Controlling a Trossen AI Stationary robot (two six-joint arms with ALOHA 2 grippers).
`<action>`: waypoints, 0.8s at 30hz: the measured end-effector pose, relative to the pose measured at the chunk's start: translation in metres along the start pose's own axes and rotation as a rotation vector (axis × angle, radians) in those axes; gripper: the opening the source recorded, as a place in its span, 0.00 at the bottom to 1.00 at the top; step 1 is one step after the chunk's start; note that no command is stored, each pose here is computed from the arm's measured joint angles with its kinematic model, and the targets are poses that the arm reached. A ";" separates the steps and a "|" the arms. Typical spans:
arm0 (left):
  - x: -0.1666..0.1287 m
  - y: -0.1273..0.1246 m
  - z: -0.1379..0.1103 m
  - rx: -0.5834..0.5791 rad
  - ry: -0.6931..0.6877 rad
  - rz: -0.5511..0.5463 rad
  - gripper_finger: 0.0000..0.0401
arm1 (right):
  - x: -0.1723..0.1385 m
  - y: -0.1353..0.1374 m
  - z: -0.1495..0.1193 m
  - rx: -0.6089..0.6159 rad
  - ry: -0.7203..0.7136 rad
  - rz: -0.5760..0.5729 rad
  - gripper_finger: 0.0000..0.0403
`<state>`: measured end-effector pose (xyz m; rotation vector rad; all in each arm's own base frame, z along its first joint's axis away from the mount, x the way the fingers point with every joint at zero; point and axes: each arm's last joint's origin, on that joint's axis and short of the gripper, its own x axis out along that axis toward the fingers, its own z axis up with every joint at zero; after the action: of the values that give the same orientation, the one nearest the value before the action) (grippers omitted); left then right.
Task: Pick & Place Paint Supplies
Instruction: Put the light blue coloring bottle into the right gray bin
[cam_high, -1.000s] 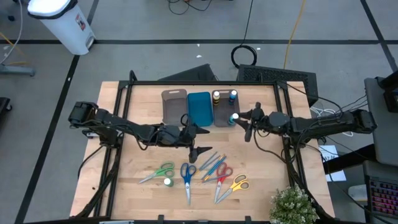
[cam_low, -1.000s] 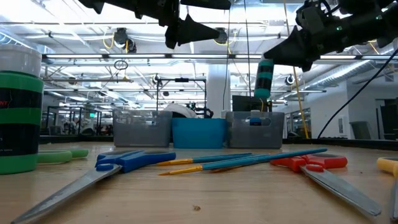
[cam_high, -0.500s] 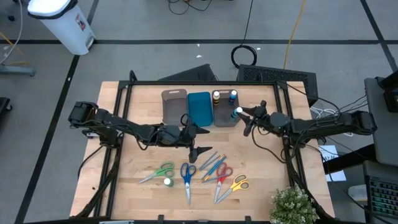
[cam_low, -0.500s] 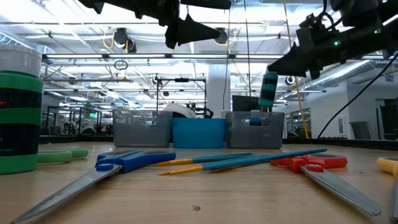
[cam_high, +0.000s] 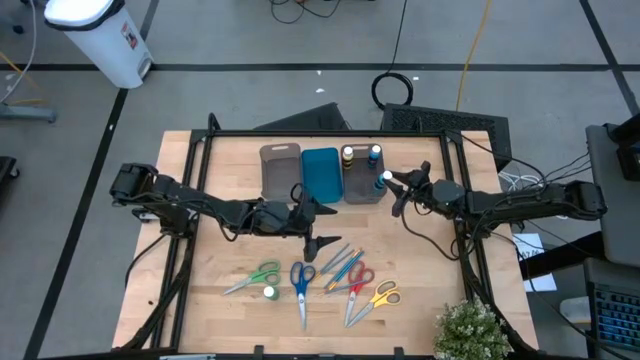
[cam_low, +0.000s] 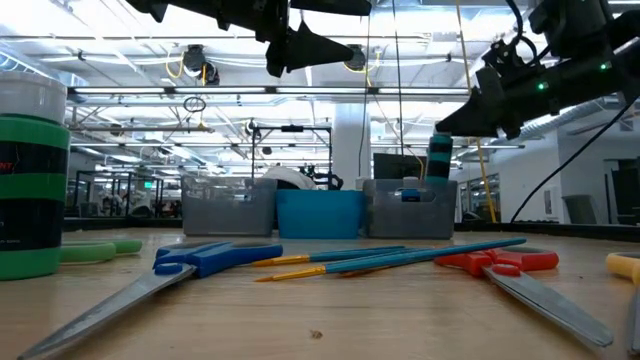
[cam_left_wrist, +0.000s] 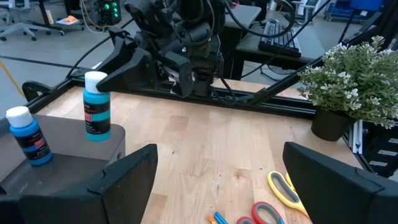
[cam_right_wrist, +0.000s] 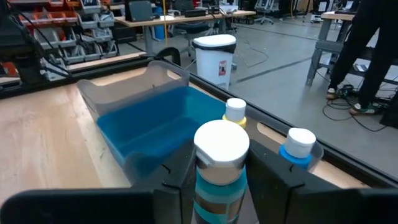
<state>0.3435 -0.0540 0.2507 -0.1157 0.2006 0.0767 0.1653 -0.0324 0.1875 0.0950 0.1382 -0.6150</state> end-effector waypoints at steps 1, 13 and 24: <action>0.000 0.000 0.000 0.000 0.000 0.000 0.88 | 0.000 0.000 0.000 -0.001 0.001 0.000 0.26; 0.000 0.000 0.000 0.019 -0.001 0.001 0.88 | 0.011 0.005 -0.012 -0.041 0.053 0.021 0.25; 0.000 0.000 0.000 0.025 -0.001 0.001 0.88 | 0.025 0.004 -0.028 -0.079 0.133 -0.021 0.25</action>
<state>0.3435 -0.0536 0.2507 -0.0905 0.2007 0.0755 0.1848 -0.0402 0.1562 0.0582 0.2920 -0.6238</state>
